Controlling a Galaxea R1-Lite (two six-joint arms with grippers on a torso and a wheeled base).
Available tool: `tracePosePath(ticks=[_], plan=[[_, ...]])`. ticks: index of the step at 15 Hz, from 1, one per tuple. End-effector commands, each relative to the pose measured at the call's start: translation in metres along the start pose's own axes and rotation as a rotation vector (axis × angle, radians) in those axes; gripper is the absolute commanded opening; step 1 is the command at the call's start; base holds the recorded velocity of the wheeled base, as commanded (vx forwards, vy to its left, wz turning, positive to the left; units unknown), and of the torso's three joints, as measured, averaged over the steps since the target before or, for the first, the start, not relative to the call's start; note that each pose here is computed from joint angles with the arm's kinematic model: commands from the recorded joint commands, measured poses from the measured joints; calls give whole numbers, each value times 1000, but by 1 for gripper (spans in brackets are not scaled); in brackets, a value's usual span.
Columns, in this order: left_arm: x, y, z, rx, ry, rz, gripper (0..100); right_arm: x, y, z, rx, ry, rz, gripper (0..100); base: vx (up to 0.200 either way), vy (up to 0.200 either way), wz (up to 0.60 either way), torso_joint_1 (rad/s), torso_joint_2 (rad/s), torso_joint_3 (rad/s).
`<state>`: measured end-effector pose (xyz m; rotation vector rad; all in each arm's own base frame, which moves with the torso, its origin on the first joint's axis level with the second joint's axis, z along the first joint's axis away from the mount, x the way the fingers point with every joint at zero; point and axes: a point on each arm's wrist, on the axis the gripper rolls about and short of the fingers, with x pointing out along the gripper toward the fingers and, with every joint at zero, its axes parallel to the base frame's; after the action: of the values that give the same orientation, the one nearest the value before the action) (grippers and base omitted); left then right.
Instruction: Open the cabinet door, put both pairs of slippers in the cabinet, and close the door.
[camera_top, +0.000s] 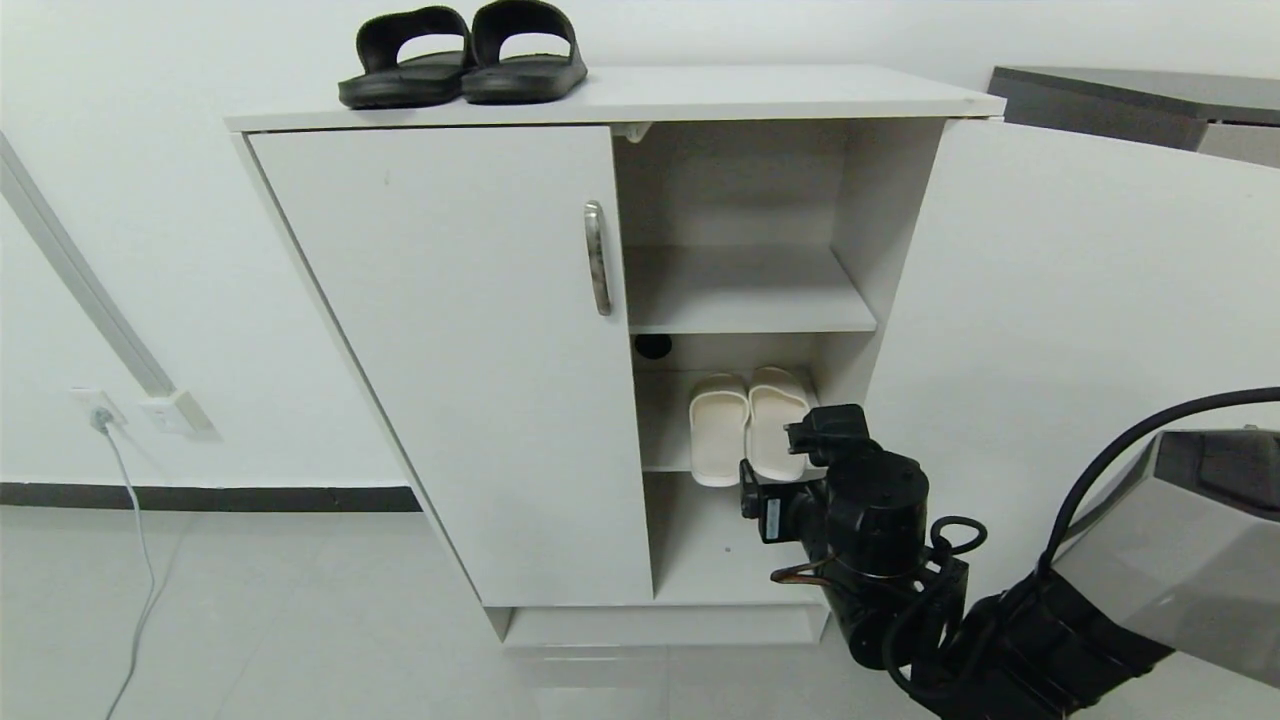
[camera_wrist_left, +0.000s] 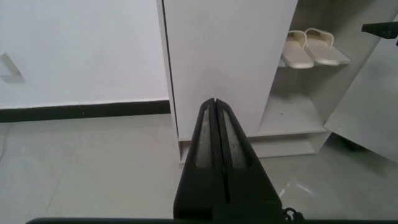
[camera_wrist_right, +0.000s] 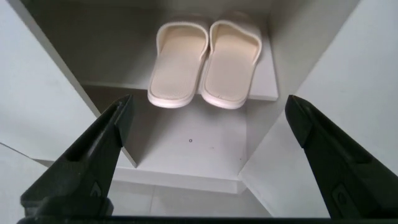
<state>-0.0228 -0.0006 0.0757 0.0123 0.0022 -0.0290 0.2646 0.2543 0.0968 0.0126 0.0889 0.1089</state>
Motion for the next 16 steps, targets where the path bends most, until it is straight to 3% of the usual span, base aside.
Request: tracePosePath(ticks=[1,10,16], plan=[[0,0,0,-2,1,0,0,0,0,-2,-3,3,0,100,0,0,0,-2,-2,154],[0,0,0,-3,1,0,0,-1,2,-6,-12,13,4,100,0,0,0,0,0,9],[0,0,0,-2,1,0,0,-1,2,-9,-17,18,3,100,0,200,0,5,5,3]])
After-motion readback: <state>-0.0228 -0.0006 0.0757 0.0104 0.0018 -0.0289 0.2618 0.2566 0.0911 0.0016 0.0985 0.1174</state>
